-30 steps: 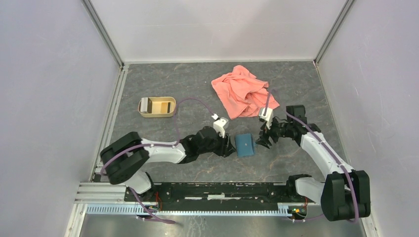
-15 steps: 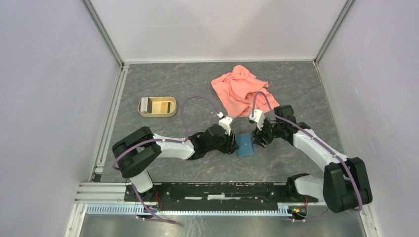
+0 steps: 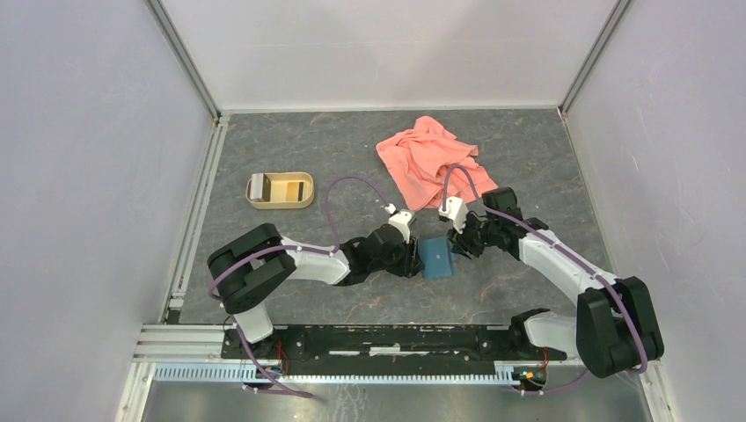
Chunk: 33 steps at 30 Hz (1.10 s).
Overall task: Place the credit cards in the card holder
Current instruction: Move the card holder to the center of the board.
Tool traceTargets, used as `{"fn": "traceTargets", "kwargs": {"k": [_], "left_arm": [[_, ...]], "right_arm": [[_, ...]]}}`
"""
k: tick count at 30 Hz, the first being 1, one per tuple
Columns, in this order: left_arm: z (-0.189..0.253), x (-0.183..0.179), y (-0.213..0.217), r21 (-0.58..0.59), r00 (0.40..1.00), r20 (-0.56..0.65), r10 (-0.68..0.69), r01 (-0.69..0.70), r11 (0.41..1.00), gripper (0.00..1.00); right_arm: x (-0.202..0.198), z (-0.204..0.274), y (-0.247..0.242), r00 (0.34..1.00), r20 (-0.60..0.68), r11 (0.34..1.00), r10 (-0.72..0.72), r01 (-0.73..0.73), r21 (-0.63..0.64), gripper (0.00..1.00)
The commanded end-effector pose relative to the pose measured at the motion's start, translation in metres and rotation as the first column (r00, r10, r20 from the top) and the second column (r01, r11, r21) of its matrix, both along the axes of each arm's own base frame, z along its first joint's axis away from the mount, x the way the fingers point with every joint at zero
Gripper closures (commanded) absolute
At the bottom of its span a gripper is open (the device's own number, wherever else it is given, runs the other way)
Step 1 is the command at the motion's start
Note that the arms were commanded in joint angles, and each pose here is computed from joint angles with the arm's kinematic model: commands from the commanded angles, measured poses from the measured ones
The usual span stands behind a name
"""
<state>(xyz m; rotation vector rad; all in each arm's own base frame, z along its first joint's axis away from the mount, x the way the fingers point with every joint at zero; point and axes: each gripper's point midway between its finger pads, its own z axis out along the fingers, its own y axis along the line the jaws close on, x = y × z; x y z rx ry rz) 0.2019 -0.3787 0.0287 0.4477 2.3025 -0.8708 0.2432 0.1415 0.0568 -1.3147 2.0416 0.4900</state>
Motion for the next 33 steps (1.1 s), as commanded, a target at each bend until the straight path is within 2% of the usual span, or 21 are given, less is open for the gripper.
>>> {"fn": "traceTargets", "kwargs": {"k": [1, 6, 8, 12, 18, 23, 28, 33], "left_arm": [[-0.001, 0.001, -0.005, -0.007, 0.999, -0.029, 0.037, -0.038, 0.999, 0.52], [0.0, -0.001, -0.007, -0.024, 0.998, -0.044, 0.037, -0.038, 0.999, 0.53], [0.001, -0.002, -0.01, -0.035, 0.998, -0.056, 0.037, -0.039, 0.999, 0.54], [-0.001, -0.008, -0.017, -0.058, 0.996, -0.088, 0.032, -0.037, 0.998, 0.59], [-0.002, -0.019, -0.038, -0.146, 0.988, -0.154, 0.004, -0.027, 0.989, 0.61], [0.003, -0.017, -0.06, -0.204, 0.985, -0.173, -0.018, -0.018, 0.979, 0.6], [0.013, -0.015, -0.085, -0.282, 0.982, -0.172, -0.077, 0.026, 0.959, 0.56], [0.033, -0.014, -0.08, -0.364, 0.986, -0.132, -0.102, 0.048, 0.93, 0.54]], "right_arm": [[0.013, 0.008, -0.003, 0.998, 0.044, 0.999, -0.05, 0.051, -0.019, 0.67], [0.016, 0.014, -0.005, 0.996, 0.067, 0.998, -0.064, 0.065, -0.017, 0.93], [0.016, 0.016, -0.004, 0.995, 0.07, 0.998, -0.065, 0.066, -0.012, 1.0], [0.016, 0.022, 0.002, 0.996, 0.067, 0.999, -0.051, 0.05, 0.017, 1.0], [0.031, 0.036, 0.012, 0.996, 0.083, 0.998, -0.039, 0.035, 0.055, 1.0], [0.044, 0.041, 0.016, 0.994, 0.099, 0.998, -0.04, 0.034, 0.059, 1.0], [0.04, 0.032, 0.016, 0.995, 0.099, 0.999, -0.01, 0.006, 0.048, 1.0], [0.034, 0.026, 0.012, 0.995, 0.104, 0.999, 0.004, -0.007, 0.032, 1.0]]}}
